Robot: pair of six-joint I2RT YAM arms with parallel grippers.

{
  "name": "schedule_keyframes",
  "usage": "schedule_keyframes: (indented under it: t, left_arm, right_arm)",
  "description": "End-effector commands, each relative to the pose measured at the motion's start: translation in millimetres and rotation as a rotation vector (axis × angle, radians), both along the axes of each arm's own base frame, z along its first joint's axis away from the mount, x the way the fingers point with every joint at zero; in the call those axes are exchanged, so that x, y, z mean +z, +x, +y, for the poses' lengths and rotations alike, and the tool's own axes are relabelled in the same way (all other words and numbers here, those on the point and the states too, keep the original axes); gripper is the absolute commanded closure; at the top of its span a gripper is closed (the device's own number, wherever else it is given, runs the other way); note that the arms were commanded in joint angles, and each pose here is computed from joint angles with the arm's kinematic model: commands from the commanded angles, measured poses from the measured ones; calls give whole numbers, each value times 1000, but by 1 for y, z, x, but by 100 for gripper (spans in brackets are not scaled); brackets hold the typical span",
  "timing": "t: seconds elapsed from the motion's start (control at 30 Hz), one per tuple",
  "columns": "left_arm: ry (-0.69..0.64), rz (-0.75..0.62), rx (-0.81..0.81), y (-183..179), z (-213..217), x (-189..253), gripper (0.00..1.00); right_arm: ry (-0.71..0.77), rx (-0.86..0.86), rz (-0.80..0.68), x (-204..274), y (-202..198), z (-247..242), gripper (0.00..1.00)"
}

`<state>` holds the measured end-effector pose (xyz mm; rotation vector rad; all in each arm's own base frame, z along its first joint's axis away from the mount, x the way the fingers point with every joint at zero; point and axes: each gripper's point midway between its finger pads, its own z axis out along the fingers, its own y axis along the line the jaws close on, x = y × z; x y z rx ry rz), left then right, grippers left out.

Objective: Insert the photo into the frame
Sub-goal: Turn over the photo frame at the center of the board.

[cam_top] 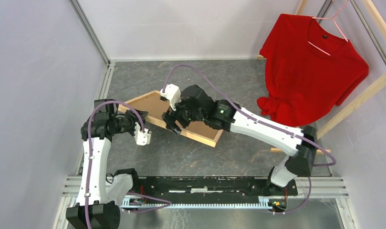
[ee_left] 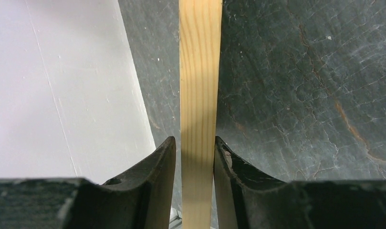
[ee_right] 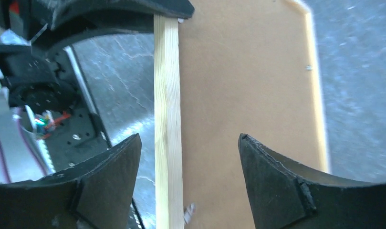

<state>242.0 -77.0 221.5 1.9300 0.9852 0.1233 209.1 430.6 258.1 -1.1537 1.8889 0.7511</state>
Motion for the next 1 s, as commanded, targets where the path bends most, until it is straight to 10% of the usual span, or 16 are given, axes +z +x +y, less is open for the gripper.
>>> schedule_keyframes:
  t: [0.0, 0.37, 0.63, 0.77, 0.87, 0.97]
  left_arm:
    - [-56, -17, -9, 0, -10, 28, 59]
    - [-89, 24, 3, 5, -16, 39, 60]
    - [-170, 90, 62, 12, -18, 57, 55]
    - [-235, 108, 98, 17, -20, 66, 38]
    - [-345, 113, 181, 28, -20, 84, 2]
    - [-513, 125, 348, 48, -11, 111, 0]
  right_arm:
    - [-101, 26, -257, 21, -8, -35, 15]
    - [-373, 16, -430, -17, -16, -54, 6]
    - [-388, -173, -527, -11, 14, -61, 40]
    - [-279, -201, -533, 17, 18, -55, 73]
    - [-189, -210, -498, 42, 26, -50, 88]
    - [-92, -211, -420, 65, 42, -45, 100]
